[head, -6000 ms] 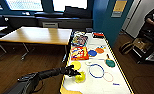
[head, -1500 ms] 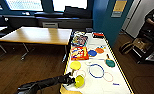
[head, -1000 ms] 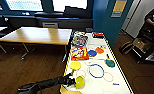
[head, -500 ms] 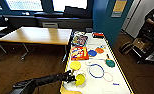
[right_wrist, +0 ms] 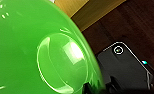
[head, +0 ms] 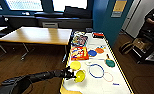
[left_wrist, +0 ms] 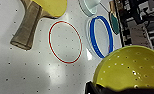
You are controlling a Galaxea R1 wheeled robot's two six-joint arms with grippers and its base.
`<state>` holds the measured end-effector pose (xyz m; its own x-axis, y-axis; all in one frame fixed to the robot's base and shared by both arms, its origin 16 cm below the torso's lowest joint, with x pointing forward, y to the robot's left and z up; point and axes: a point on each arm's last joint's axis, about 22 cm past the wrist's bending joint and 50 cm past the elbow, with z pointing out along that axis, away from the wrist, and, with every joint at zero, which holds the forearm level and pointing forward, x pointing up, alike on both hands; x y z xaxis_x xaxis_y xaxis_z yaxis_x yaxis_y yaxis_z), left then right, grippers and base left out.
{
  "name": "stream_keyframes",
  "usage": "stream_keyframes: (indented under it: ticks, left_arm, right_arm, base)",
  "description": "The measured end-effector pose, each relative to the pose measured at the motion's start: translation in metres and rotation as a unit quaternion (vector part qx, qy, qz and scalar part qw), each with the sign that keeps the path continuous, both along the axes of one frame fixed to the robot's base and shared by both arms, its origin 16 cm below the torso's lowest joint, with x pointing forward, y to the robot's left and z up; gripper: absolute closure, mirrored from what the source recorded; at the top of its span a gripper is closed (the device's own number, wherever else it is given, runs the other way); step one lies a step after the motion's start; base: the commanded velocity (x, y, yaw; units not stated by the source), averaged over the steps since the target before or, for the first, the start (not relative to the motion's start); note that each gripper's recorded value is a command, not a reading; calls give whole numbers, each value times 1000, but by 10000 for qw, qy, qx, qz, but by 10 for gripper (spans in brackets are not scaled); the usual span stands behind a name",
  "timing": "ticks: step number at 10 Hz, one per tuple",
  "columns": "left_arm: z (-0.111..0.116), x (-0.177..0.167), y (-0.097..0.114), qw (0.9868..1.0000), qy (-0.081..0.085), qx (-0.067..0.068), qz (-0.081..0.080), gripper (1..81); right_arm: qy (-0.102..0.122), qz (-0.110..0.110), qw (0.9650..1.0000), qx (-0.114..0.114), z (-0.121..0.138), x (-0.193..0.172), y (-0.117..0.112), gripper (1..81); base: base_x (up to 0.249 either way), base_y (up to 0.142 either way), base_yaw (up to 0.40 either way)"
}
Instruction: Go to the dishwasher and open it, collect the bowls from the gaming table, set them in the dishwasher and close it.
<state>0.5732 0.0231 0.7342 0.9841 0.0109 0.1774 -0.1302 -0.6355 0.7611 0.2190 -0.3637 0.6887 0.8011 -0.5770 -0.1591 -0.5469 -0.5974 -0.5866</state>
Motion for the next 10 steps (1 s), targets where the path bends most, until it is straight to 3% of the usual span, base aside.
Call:
stream_keyframes:
  ticks: [2, 4, 8, 10]
  left_arm:
    - [24, -7, 26, 9999, -120, 5, -33, 811]
    - [60, -9, 40, 9993, -378, 7, -32, 811]
    - [82, -41, 53, 9986, -509, 101, -41, 811]
    - [82, -46, 55, 9982, -573, 148, -66, 811]
  right_arm:
    - [-165, 15, 9999, 37, 16, 4, 1, 811]
    - [-434, 31, 9990, 54, 31, 11, 2, 811]
    - [-885, 62, 9960, 89, 57, 16, 5, 811]
    - [-890, 82, 9959, 113, 53, 13, 10, 811]
  base:
    - [0, 0, 0]
    - [0, 0, 0]
    - [0, 0, 0]
    - [0, 0, 0]
